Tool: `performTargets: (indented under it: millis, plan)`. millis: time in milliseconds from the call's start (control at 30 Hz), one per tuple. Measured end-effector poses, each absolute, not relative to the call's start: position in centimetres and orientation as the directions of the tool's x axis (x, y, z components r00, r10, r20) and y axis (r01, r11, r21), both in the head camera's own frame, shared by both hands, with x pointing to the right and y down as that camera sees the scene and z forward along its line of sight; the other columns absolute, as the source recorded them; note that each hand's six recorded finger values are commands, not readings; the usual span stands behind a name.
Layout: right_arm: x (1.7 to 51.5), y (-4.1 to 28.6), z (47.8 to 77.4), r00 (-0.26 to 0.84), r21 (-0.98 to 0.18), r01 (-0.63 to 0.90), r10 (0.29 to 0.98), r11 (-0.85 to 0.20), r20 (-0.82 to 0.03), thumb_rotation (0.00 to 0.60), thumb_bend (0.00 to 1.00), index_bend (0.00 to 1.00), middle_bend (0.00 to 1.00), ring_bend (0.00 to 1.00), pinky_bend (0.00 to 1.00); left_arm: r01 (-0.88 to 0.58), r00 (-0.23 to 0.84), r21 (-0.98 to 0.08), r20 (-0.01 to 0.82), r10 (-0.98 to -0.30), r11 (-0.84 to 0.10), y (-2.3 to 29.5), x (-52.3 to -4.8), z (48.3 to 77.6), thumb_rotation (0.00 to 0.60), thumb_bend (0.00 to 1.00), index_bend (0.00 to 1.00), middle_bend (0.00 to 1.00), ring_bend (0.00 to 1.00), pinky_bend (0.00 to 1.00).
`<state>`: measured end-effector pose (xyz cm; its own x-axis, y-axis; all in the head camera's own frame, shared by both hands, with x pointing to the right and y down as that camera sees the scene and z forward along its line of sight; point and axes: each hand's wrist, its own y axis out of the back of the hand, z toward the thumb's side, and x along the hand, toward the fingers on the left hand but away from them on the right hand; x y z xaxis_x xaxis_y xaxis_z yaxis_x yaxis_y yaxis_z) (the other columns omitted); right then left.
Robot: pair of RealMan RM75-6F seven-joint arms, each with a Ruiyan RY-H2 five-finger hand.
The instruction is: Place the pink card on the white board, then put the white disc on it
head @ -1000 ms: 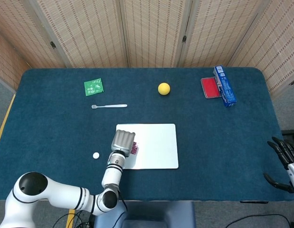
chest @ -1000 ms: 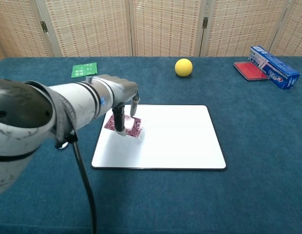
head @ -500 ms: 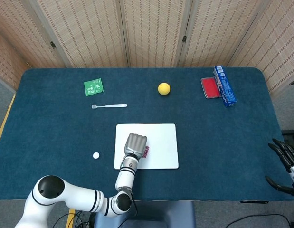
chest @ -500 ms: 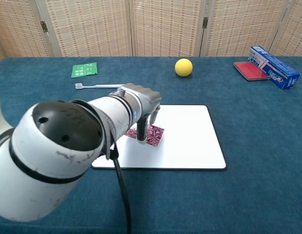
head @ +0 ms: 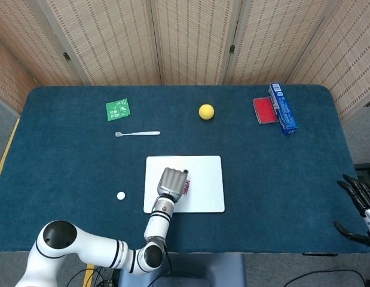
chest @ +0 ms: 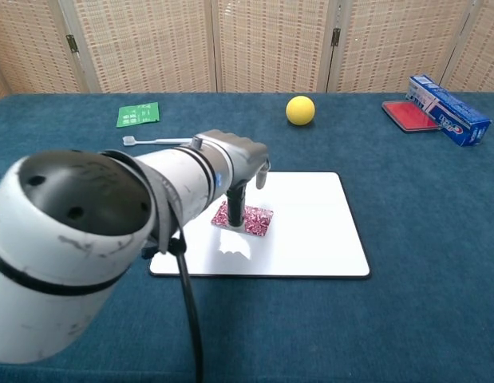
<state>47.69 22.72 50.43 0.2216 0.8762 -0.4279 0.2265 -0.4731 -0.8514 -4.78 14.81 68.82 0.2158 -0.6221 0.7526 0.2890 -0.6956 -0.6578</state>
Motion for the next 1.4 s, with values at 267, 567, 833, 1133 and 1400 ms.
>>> performTargets:
  millis: [267, 567, 833, 1133, 1400]
  plan:
    - [47.0, 23.1, 50.5, 0.237, -0.857, 0.201, 0.873, -0.473, -0.426, 0.600, 0.20, 0.00, 0.00, 0.00, 0.00, 0.281, 0.117, -0.650, 0.754, -0.647, -0.706, 15.5, -12.3, 66.2, 0.600, 0.25, 0.35, 1.00, 1.00, 1.00]
    - [45.4, 24.0, 51.1, 0.268, -0.858, 0.150, 0.856, -0.491, -0.443, 0.600, 0.20, 0.00, 0.00, 0.00, 0.00, 0.234, -0.009, -0.618, 0.770, -0.638, -0.750, 17.5, -21.6, 66.1, 0.600, 0.25, 0.41, 1.00, 1.00, 1.00]
    - [44.7, 24.5, 51.4, 0.272, -0.859, 0.129, 0.851, -0.495, -0.449, 0.600, 0.20, 0.00, 0.00, 0.00, 0.00, 0.198, -0.001, -0.598, 0.792, -0.610, -0.776, 17.9, -23.0, 67.6, 0.600, 0.25, 0.41, 1.00, 1.00, 1.00]
    - [44.9, 24.2, 51.8, 0.253, -0.858, 0.124, 0.852, -0.498, -0.458, 0.600, 0.20, 0.00, 0.00, 0.00, 0.00, 0.177, 0.019, -0.576, 0.812, -0.583, -0.798, 16.9, -22.9, 69.9, 0.600, 0.26, 0.43, 1.00, 1.00, 1.00]
    - [44.9, 24.0, 51.9, 0.242, -0.859, 0.119, 0.854, -0.497, -0.461, 0.600, 0.19, 0.00, 0.00, 0.00, 0.00, 0.167, 0.019, -0.574, 0.815, -0.580, -0.802, 16.1, -23.3, 70.5, 0.600, 0.27, 0.44, 1.00, 1.00, 1.00]
